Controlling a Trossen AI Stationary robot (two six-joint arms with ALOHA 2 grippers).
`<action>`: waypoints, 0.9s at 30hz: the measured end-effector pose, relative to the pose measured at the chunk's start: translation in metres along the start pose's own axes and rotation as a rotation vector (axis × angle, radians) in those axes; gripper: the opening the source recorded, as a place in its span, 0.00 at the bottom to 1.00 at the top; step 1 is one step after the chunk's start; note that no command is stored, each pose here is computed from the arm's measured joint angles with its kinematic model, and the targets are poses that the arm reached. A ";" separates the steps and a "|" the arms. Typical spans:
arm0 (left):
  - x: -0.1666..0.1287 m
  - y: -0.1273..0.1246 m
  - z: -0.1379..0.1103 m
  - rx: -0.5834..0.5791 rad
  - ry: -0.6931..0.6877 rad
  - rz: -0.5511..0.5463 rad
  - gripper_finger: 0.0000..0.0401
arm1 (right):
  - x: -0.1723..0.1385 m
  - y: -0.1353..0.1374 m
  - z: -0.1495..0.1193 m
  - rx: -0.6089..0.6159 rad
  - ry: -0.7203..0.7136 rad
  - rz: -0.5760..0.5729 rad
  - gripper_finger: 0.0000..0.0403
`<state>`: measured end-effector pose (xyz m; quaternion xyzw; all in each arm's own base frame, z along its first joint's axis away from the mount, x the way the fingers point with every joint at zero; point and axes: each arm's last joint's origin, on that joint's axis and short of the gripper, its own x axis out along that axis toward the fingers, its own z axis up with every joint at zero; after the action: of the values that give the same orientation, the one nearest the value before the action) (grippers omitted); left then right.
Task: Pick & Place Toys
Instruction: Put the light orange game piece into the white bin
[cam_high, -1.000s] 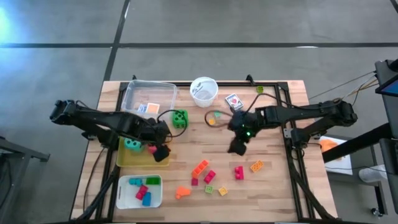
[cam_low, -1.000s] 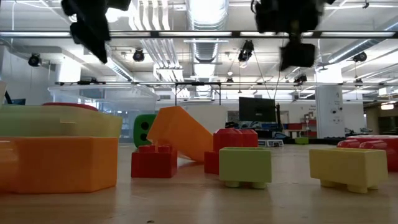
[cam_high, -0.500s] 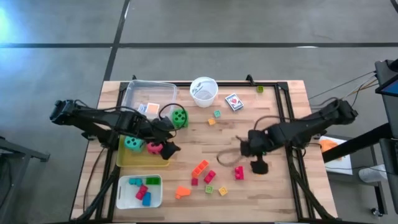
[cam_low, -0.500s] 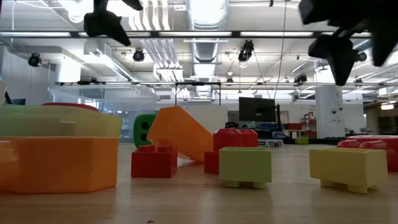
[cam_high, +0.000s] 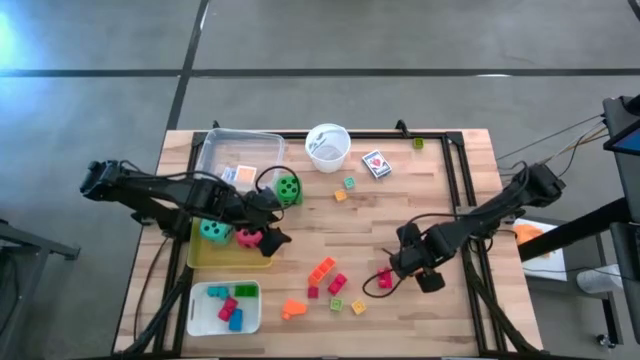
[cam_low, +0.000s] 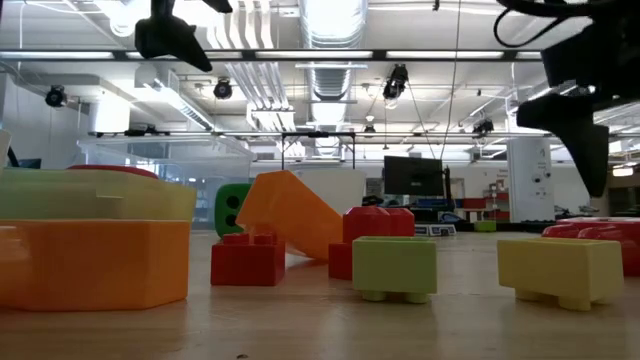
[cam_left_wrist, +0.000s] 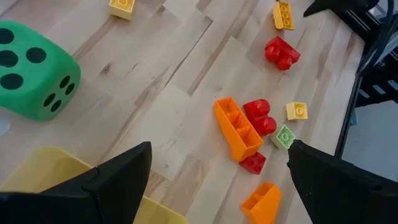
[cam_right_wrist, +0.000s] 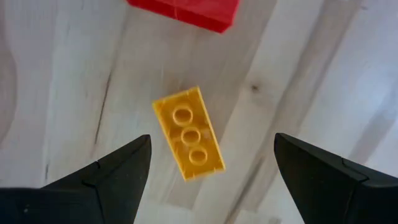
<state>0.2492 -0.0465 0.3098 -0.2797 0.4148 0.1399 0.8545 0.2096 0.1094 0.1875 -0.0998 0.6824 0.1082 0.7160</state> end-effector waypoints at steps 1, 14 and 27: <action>0.000 0.000 0.000 -0.001 0.000 0.000 0.90 | 0.003 0.000 0.001 -0.007 -0.003 0.001 0.82; 0.000 0.000 0.000 -0.003 -0.005 -0.005 0.90 | 0.037 -0.001 -0.008 -0.031 0.040 -0.004 0.81; 0.000 -0.001 0.001 -0.004 -0.009 -0.010 0.90 | 0.052 -0.002 -0.014 -0.031 0.039 0.007 0.48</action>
<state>0.2503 -0.0466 0.3105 -0.2825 0.4091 0.1379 0.8566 0.1988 0.1045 0.1344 -0.1104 0.6946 0.1192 0.7008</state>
